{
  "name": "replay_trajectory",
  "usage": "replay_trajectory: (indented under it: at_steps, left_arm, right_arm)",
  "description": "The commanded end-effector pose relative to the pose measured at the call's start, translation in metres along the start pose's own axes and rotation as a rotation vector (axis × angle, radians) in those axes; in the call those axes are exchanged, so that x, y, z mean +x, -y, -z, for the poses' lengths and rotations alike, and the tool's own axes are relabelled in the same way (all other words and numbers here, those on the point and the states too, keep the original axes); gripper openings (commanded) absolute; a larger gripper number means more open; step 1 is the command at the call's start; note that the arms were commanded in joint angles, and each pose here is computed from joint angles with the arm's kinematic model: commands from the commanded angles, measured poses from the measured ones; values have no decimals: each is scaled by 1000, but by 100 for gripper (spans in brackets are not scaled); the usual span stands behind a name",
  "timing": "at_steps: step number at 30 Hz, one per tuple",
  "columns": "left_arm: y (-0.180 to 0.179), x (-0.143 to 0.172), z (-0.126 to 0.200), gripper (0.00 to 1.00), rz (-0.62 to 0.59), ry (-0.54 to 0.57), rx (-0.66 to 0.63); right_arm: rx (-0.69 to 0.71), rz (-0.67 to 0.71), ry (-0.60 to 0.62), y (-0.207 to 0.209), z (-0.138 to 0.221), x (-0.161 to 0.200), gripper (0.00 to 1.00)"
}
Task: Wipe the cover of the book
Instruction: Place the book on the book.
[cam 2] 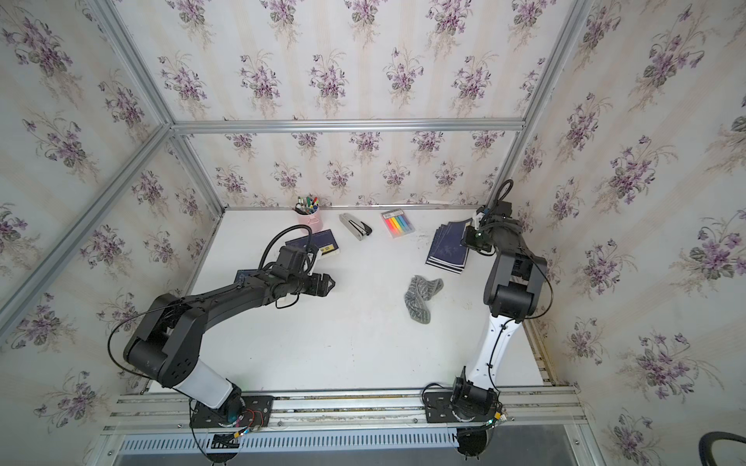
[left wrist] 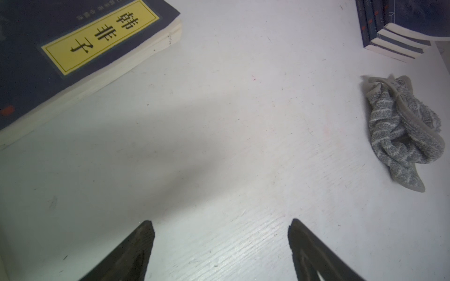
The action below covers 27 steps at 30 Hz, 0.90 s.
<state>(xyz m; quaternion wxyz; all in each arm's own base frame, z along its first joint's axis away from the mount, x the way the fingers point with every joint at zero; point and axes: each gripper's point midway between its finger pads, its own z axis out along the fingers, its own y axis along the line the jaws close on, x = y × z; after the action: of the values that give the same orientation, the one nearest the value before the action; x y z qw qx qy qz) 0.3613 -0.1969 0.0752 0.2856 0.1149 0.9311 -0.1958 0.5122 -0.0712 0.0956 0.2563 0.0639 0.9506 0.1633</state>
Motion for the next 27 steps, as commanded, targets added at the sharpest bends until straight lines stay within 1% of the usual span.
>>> replay_trajectory:
  at_steps: [1, 10, 15, 20, 23, 27]
  left_arm:
    - [3, -7, 0, 88, -14, 19, 15]
    - [3, -5, -3, 87, -14, 9, 16]
    - [2, -4, -5, 88, -12, 1, 16]
    - [2, -4, -5, 87, -11, 1, 18]
    - [3, -4, -5, 87, -11, 1, 21]
    - [2, -4, -5, 87, -8, -1, 21]
  right_arm:
    - [-1, 65, -3, -7, 4, -5, 0]
    - [31, 69, -123, 14, -26, 11, 0]
    - [23, 65, -139, 16, -34, 16, 0]
    - [60, 65, -153, 24, -37, 19, 0]
    - [97, 58, -164, 31, -38, 22, 12]
    - [146, 51, -157, 38, -33, 19, 24]
